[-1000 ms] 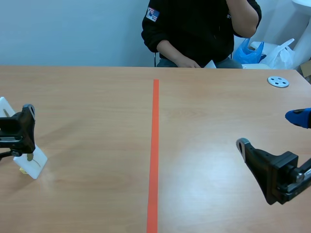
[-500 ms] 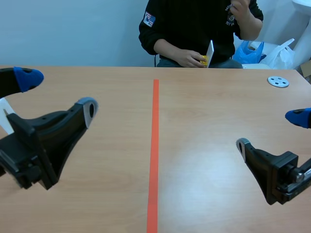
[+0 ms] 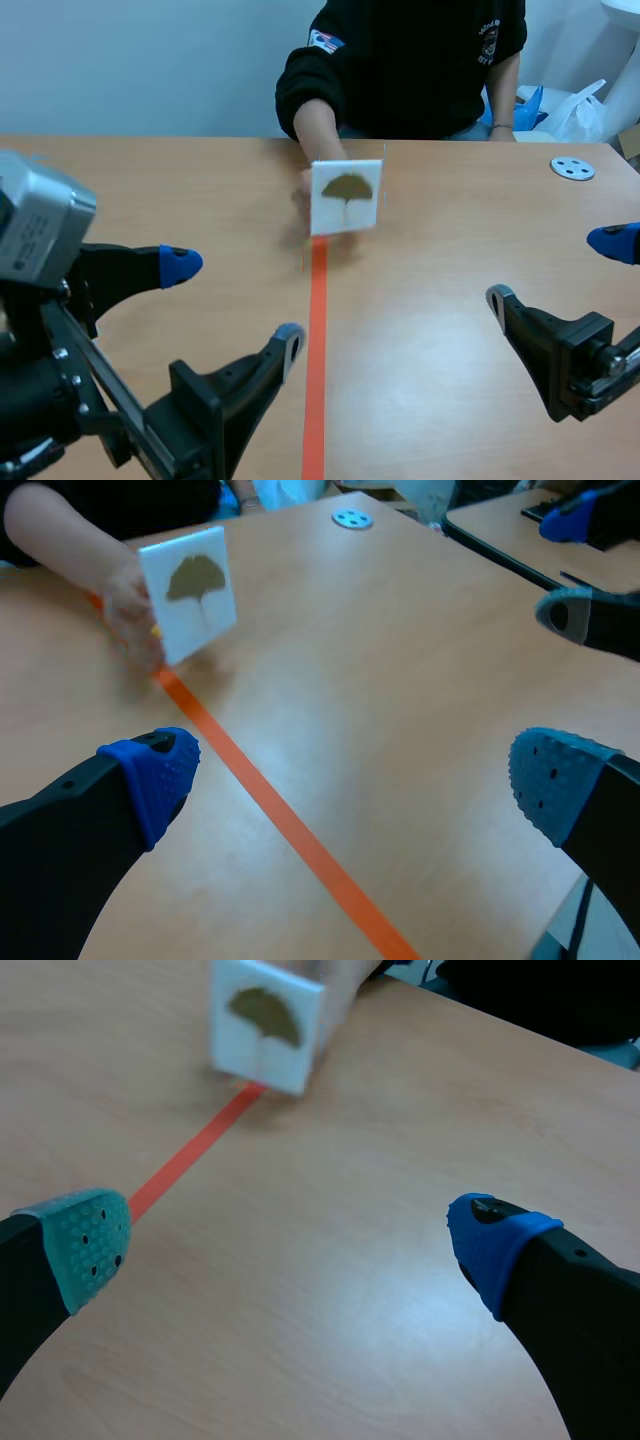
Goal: Sort the leaf by its shape. The table is split by an orange tape line. A compound leaf with several leaflets goes to the left side, a simple leaf with one blade goes to the right side. Return to the home posture when a red brick is placed on the table.
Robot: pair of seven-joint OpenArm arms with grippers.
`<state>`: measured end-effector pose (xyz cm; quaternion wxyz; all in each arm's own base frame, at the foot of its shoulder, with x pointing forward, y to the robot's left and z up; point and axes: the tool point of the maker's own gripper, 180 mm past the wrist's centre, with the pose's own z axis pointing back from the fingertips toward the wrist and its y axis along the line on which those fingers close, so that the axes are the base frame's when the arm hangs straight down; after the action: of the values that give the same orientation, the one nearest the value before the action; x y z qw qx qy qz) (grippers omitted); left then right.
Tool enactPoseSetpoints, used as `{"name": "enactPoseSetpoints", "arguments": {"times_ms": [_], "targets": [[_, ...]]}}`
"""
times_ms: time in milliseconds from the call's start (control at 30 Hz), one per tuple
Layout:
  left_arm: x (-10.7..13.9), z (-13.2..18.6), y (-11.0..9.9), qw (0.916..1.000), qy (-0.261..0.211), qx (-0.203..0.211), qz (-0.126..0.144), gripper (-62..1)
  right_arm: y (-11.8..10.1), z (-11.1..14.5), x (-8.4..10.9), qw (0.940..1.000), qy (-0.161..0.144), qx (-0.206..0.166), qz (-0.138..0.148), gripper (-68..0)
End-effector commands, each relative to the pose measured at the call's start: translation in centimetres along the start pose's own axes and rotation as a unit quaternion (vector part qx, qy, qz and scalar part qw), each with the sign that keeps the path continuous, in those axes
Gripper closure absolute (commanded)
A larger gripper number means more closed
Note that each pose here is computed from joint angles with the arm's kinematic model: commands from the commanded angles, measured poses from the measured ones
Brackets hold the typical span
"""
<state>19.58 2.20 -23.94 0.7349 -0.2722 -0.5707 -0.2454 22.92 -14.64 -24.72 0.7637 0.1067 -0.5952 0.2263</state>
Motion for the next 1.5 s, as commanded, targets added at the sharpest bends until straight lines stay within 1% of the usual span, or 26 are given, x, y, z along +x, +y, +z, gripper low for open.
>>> {"name": "enactPoseSetpoints", "arguments": {"times_ms": [0, 1133, 1300, 1467], "targets": [[0.85, -0.02, 0.06, 0.9998, -0.018, 0.0, 0.001, -62.3, -0.08, -0.2, 1.01, 0.9998, -0.017, 0.001, 0.005, -67.9], [0.81, -0.08, 0.18, 0.9998, -0.018, 0.001, 0.001, -62.3, -0.08, -0.2, 0.95, 0.9999, -0.015, 0.001, 0.005, -67.9], [1.22, -0.06, 0.18, 0.9996, -0.03, 0.001, 0.001, -62.3, -0.08, -0.2, 0.95, 0.9999, -0.015, 0.001, 0.005, -67.9], [1.26, -0.05, 0.18, 0.9995, -0.031, 0.001, 0.001, -62.3, -0.09, -0.21, 0.66, 1.0, -0.007, 0.001, 0.005, -67.9]]}}
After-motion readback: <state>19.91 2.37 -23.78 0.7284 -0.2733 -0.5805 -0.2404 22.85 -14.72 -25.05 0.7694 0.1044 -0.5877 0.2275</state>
